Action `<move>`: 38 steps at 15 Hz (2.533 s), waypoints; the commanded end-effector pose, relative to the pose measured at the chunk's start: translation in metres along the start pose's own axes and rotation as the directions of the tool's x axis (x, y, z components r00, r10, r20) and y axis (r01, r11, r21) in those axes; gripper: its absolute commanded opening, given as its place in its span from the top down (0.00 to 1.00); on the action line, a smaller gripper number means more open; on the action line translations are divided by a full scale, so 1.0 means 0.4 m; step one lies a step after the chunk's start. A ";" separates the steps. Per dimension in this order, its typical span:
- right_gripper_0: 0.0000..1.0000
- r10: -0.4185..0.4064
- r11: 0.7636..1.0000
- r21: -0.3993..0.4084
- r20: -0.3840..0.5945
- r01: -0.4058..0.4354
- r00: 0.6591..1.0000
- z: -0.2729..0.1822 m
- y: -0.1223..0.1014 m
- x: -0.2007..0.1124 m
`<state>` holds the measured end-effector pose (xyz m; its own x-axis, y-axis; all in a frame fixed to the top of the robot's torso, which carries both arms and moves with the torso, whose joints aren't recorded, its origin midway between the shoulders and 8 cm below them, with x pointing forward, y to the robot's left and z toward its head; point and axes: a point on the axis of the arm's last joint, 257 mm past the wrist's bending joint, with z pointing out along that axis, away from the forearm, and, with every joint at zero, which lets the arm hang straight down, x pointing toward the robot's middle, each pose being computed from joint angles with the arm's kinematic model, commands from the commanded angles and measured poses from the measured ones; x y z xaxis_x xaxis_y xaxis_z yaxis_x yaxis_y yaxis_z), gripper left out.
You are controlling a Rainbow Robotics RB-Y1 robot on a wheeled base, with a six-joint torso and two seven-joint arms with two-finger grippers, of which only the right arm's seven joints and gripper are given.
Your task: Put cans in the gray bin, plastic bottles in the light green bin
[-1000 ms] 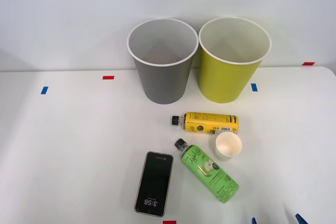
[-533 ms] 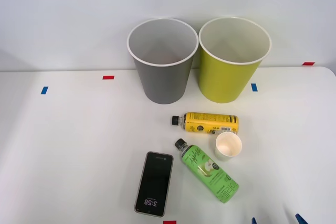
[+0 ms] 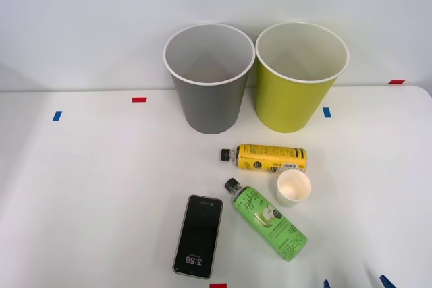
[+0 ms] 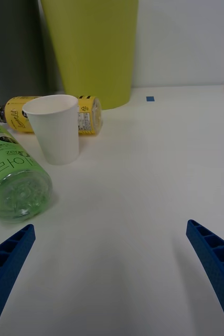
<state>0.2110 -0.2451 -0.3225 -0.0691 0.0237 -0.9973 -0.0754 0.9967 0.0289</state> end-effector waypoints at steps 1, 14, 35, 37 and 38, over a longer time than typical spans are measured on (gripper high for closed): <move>0.00 0.000 1.000 0.000 0.000 0.000 1.000 0.000 0.000 0.000; 0.00 0.000 1.000 0.000 0.000 0.000 1.000 0.000 0.000 0.000; 0.00 0.000 1.000 0.000 0.000 0.000 1.000 0.000 0.000 0.000; 0.00 0.000 1.000 0.000 0.000 0.000 1.000 0.000 0.000 0.000; 0.00 0.000 1.000 0.000 0.000 0.000 1.000 0.000 0.000 0.000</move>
<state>0.2110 -0.2451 -0.3225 -0.0691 0.0237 -0.9973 -0.0754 0.9967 0.0289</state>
